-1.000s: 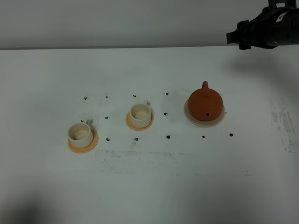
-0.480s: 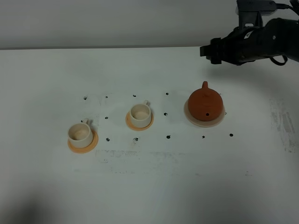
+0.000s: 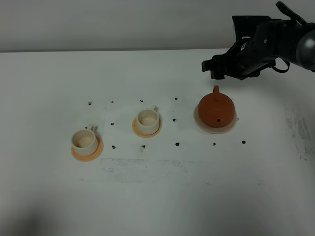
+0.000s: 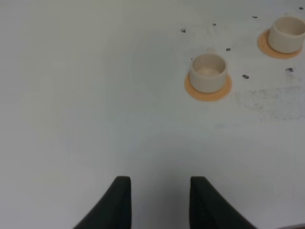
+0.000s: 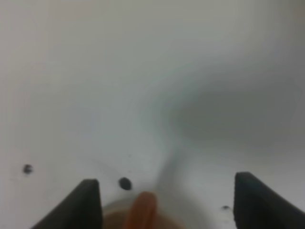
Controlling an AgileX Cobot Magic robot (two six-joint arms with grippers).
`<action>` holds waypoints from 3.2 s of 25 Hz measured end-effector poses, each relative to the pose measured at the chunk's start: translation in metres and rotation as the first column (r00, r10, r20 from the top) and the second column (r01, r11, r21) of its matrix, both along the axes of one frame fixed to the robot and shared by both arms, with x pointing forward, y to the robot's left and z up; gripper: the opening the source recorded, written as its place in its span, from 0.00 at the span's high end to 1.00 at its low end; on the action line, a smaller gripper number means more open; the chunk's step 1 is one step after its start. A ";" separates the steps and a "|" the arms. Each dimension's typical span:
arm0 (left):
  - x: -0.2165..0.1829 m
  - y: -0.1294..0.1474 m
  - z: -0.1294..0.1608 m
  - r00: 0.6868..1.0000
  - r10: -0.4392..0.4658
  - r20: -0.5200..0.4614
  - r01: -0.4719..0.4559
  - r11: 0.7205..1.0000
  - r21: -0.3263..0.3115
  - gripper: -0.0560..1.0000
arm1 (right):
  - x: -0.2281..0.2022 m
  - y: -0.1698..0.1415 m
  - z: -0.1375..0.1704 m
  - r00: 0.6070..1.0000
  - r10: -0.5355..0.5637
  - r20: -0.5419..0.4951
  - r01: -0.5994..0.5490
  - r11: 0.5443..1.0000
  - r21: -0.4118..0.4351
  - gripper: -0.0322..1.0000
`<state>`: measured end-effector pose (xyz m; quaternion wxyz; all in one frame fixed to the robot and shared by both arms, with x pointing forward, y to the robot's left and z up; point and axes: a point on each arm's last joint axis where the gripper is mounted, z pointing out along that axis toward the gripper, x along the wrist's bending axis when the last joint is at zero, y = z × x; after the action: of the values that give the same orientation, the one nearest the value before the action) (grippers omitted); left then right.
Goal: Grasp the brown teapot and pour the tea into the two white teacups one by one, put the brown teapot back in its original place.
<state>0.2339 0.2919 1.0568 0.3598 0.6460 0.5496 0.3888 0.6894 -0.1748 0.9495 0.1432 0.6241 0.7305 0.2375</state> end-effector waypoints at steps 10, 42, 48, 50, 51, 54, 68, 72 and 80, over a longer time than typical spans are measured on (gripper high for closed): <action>0.000 0.000 0.000 1.000 0.000 0.000 0.000 1.000 0.000 0.66 | -0.004 0.009 -0.003 1.000 0.009 -0.013 -0.009 0.999 -0.031 0.42; 0.000 0.000 0.000 1.000 0.000 0.000 0.000 1.000 0.001 0.66 | -0.003 0.005 -0.020 0.999 0.022 -0.036 -0.028 0.983 -0.184 0.42; 0.000 0.000 0.000 1.000 0.000 0.000 0.000 1.000 0.001 0.66 | -0.003 0.004 -0.019 0.999 0.021 -0.044 -0.029 0.981 -0.192 0.42; 0.000 0.000 0.000 1.000 0.000 0.000 0.000 1.000 0.001 0.66 | -0.003 0.004 -0.019 0.999 0.021 -0.043 -0.029 0.981 -0.193 0.42; 0.000 0.000 0.000 1.000 0.000 0.000 0.000 1.000 0.001 0.66 | -0.003 0.004 -0.019 0.999 0.021 -0.044 -0.029 0.981 -0.193 0.42; 0.000 0.000 0.000 1.000 0.000 0.000 0.000 1.000 0.001 0.66 | -0.003 0.004 -0.019 0.999 0.020 -0.048 -0.029 0.980 -0.196 0.42; 0.000 0.000 0.000 1.000 0.000 0.000 0.000 1.000 0.001 0.66 | -0.003 -0.002 -0.016 0.998 0.044 -0.044 -0.054 0.961 -0.272 0.42; 0.000 0.000 0.000 1.000 0.000 0.000 0.000 1.000 0.001 0.66 | -0.006 -0.004 -0.015 0.997 0.038 -0.066 -0.056 0.954 -0.294 0.42; 0.000 0.000 0.000 1.000 0.000 0.000 0.000 1.000 0.001 0.66 | -0.006 0.000 -0.013 0.997 0.046 -0.064 -0.064 0.953 -0.297 0.42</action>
<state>0.2339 0.2920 1.0568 0.3595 0.6460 0.5495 0.3891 0.6831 -0.1747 0.9361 0.2086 0.5811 0.7788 0.1103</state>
